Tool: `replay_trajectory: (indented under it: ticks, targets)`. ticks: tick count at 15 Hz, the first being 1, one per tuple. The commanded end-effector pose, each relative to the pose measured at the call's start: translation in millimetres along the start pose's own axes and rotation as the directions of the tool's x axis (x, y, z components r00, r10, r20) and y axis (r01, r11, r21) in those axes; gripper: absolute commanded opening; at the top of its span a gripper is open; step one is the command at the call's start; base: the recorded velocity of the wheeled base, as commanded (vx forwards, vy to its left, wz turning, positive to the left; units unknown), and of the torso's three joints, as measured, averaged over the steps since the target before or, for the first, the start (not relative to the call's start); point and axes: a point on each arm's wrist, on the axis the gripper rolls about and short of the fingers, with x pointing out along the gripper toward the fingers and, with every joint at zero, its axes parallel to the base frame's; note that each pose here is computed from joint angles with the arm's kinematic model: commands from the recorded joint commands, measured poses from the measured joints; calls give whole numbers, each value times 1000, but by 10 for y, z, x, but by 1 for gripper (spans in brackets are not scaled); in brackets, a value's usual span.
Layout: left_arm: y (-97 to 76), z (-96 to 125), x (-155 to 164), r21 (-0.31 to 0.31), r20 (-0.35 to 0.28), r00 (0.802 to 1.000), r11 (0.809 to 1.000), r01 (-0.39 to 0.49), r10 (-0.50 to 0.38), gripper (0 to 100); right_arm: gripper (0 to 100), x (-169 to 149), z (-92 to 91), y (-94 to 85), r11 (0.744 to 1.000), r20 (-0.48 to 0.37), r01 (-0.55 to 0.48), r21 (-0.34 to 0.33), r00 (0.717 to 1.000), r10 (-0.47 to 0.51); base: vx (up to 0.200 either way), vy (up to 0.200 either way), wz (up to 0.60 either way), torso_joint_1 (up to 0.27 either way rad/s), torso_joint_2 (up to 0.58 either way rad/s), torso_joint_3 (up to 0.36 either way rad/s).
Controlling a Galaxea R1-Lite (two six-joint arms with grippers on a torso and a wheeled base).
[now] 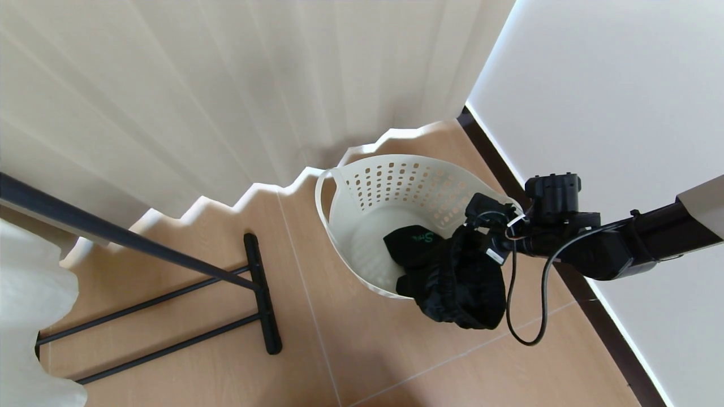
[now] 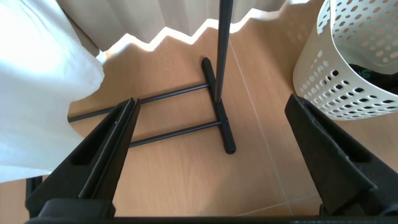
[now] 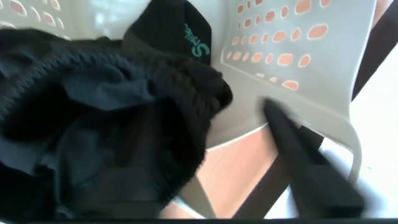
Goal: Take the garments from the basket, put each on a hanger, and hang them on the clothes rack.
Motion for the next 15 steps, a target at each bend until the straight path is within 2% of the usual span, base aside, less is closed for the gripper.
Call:
replay_trajectory:
  ticks: [1,2,3,5,6,8,10,12,13,14,15]
  targets:
    - [0,1,1,0,-1,1000,1000,-1,1,100,0,-42,45,12,1000,14,-2,10,1000,2,0,0,0,0,0,0]
    - [0,1,1,0,-1,1000,1000,-1,1,100,0,-144,104,26,999,31,-4,34,1000,3,0,0,0,0,0,0]
    - [0,1,1,0,-1,1000,1000,-1,1,100,0,-303,153,20,996,47,2,87,999,-7,0,0,0,0,0,0]
    - [0,1,1,0,-1,1000,1000,-1,1,100,0,-621,338,112,986,100,-11,167,995,-6,0,0,0,0,0,0]
    - [0,1,1,0,-1,1000,1000,-1,1,100,0,-905,440,223,970,124,-14,241,992,-16,0,0,0,0,0,0]
    - [0,1,1,0,-1,1000,1000,-1,1,100,0,-1409,543,358,949,178,-9,315,983,-50,0,0,0,0,0,0]
    - [0,1,1,0,-1,1000,1000,1,-1,100,0,-1926,527,481,948,261,-27,318,963,-60,0,0,0,0,0,0]
    - [0,1,1,0,-1,1000,1000,-1,1,100,0,-2392,534,613,955,384,-68,287,922,-50,0,0,0,0,0,0]
    - [0,1,1,0,-1,1000,1000,1,-1,100,0,-2515,523,647,956,418,-80,281,907,-46,0,0,0,0,0,0]
    - [0,1,1,0,-1,1000,1000,1,-1,100,0,-2715,492,717,955,476,-116,273,879,-30,0,0,0,0,0,0]
    - [0,1,1,0,-1,1000,1000,1,-1,100,0,-2779,498,737,956,501,-131,264,865,-20,0,0,0,0,0,0]
